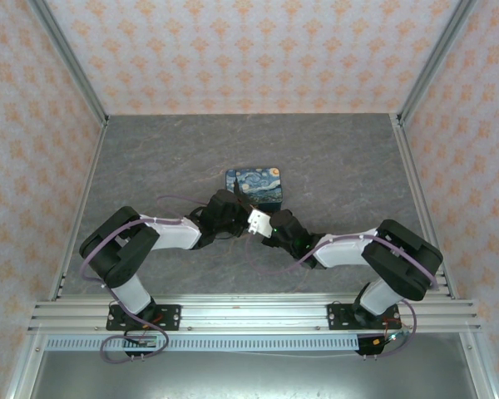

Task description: Unlock the padlock with the key

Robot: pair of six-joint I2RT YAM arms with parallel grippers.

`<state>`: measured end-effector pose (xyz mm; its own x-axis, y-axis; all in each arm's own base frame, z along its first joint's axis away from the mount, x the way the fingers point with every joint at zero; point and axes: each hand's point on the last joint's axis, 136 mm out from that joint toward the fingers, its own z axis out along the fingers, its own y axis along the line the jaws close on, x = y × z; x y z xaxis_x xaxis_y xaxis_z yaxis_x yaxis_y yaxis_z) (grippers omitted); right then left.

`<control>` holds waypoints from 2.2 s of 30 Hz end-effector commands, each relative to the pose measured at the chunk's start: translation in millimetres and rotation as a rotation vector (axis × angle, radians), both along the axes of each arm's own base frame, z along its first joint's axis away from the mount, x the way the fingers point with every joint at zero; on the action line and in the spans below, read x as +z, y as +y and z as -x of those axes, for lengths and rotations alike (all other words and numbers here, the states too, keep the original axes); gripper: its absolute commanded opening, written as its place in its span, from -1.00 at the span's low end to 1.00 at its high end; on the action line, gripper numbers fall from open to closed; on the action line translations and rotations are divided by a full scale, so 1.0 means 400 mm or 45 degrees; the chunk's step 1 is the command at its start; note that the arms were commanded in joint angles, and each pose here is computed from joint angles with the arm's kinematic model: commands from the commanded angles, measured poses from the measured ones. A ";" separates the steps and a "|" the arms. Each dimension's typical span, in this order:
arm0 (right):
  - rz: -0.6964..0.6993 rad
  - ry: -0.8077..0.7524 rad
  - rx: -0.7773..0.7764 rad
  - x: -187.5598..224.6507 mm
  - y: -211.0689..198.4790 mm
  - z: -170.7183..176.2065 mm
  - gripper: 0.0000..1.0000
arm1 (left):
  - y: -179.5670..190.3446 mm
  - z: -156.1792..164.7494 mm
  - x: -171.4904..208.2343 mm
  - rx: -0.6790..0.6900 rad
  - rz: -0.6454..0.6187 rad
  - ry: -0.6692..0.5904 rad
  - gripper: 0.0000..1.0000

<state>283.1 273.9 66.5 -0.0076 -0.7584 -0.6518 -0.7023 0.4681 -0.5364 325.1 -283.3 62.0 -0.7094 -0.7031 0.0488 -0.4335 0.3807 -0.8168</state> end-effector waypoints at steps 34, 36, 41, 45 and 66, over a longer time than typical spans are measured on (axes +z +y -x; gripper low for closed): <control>-0.853 0.649 -0.211 0.004 0.033 0.024 -1.00 | 0.109 0.029 0.043 -0.006 -0.152 -0.041 -0.10; -0.910 0.730 -0.242 -0.001 0.035 0.031 -1.00 | 0.138 0.032 0.058 0.005 -0.175 -0.057 -0.02; -1.098 0.936 -0.279 0.002 0.052 0.048 -1.00 | 0.204 0.029 0.096 0.016 -0.243 -0.084 0.17; -1.243 1.095 -0.337 -0.003 0.058 0.050 -1.00 | 0.253 0.014 0.105 0.047 -0.272 -0.089 0.26; -1.344 1.257 -0.514 -0.016 -0.012 0.002 -0.38 | 0.278 -0.108 0.059 -0.162 -0.523 -0.070 0.46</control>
